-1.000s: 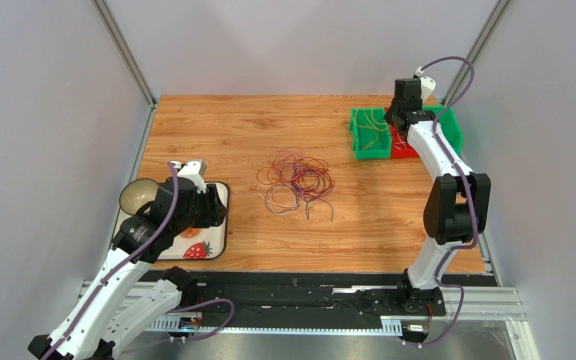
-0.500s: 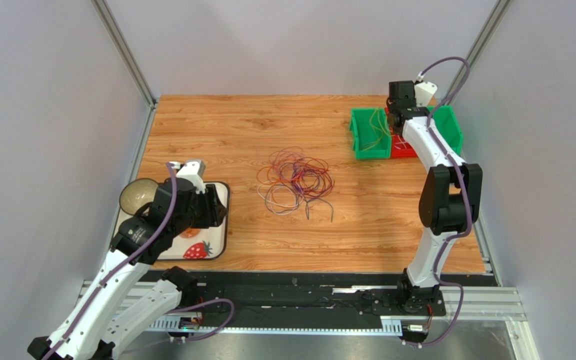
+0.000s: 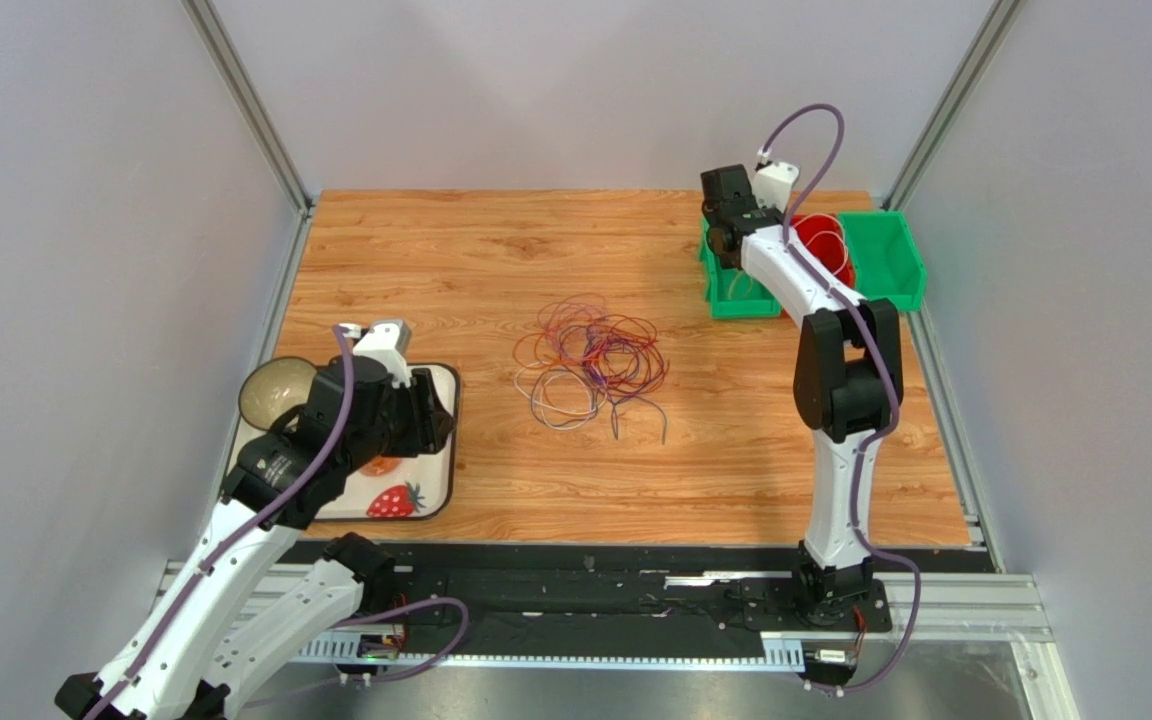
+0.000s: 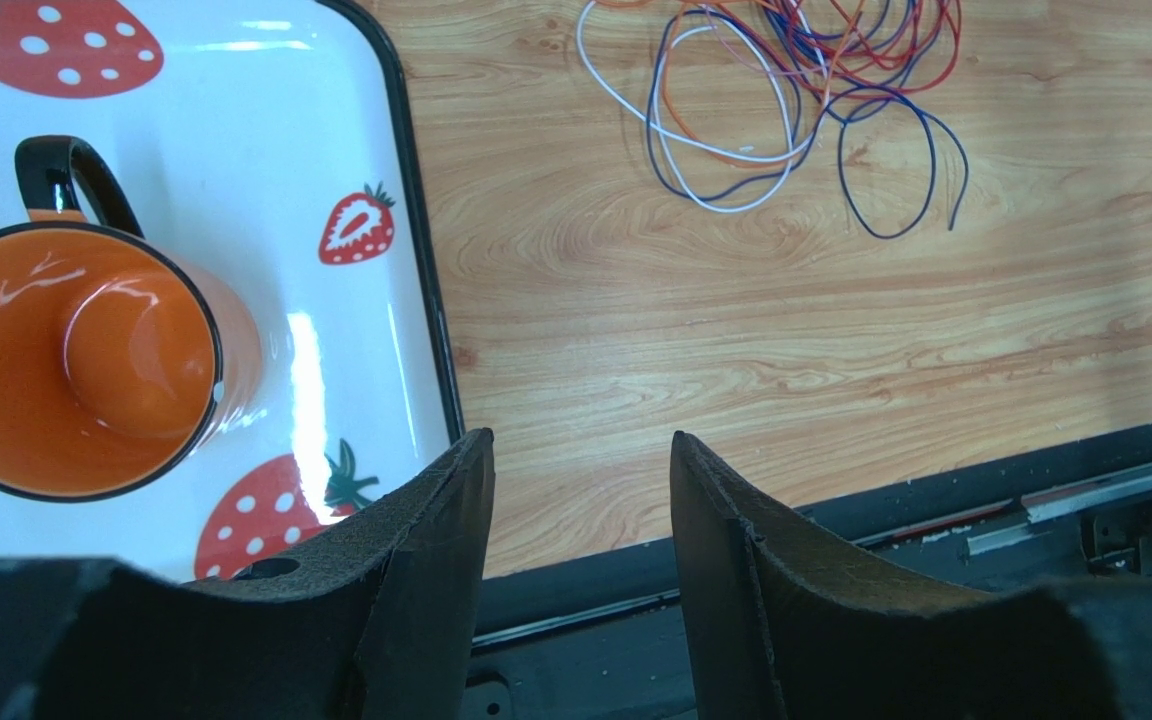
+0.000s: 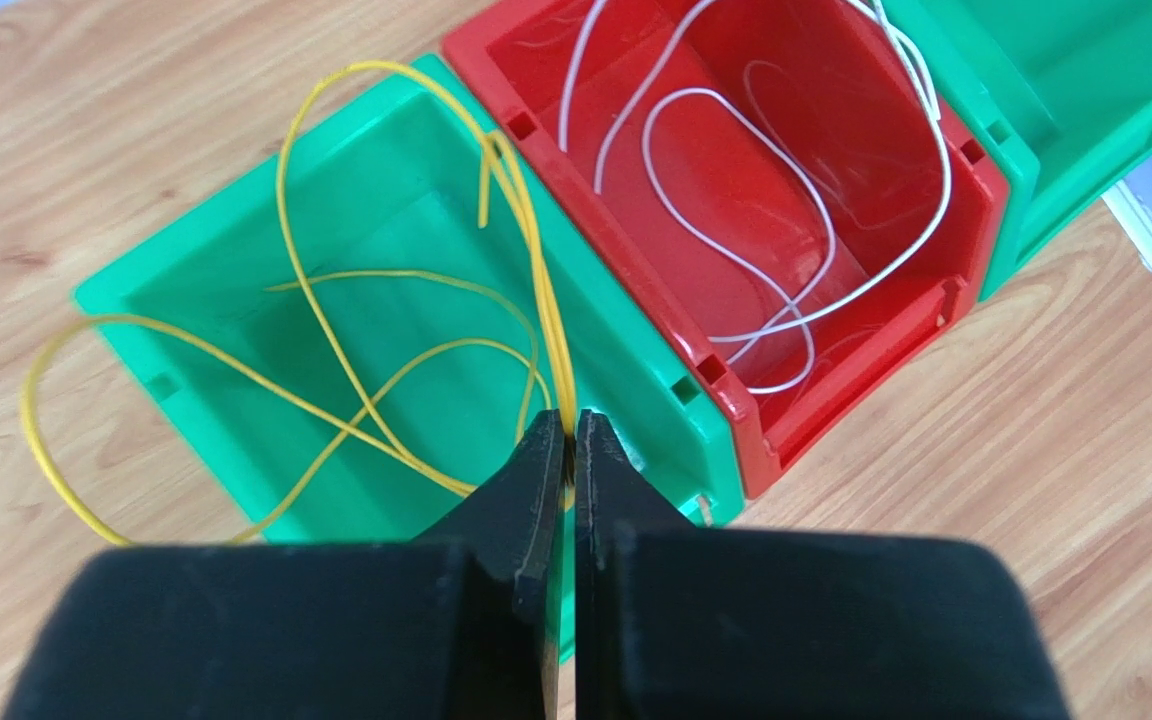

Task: Untangle the cables
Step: Place the cable in the bin, then move the bin to the center of the board.

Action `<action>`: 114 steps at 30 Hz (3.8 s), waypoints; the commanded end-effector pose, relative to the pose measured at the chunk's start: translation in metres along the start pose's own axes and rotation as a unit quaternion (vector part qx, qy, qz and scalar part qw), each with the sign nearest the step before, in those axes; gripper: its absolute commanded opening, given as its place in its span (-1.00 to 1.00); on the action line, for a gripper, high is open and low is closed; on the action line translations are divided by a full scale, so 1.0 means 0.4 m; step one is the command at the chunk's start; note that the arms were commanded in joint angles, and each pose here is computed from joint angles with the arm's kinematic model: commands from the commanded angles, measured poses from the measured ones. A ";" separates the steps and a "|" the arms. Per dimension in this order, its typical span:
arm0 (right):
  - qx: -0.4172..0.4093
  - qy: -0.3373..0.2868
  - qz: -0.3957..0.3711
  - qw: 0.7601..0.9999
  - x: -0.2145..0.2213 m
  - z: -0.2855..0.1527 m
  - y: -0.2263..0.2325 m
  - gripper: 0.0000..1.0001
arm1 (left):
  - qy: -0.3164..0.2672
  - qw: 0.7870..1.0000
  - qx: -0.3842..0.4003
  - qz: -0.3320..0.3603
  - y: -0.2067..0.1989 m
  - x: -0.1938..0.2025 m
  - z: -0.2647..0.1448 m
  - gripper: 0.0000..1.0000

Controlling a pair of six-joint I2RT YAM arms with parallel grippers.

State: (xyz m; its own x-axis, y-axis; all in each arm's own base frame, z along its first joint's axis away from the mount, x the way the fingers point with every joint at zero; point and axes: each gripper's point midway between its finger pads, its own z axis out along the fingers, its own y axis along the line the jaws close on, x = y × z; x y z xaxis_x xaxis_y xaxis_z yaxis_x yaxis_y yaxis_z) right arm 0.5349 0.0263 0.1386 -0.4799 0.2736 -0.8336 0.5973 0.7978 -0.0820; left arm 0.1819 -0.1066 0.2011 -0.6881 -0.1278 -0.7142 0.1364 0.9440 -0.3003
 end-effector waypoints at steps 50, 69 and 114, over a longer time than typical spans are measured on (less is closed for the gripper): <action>-0.096 0.032 0.051 0.994 -0.064 -0.232 -0.201 0.04 | -0.013 1.000 0.018 0.003 -0.014 -0.008 -0.005 0.11; -0.155 0.130 0.041 0.979 -0.045 0.034 -0.121 -0.07 | -0.019 0.999 0.028 0.006 -0.020 -0.011 -0.010 0.11; -0.310 0.195 -0.148 0.919 0.108 0.058 0.044 -0.56 | -0.016 1.000 0.026 0.007 -0.020 -0.011 -0.005 0.11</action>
State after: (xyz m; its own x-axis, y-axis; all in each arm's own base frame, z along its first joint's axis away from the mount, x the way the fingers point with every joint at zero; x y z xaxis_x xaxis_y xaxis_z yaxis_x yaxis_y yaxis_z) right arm 0.5490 0.0131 0.0872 -0.8015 0.1481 -0.5793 0.0769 0.9863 0.1458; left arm 0.1799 -0.1100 0.2032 -0.6814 -0.1316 -0.7200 0.1573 0.9344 -0.3196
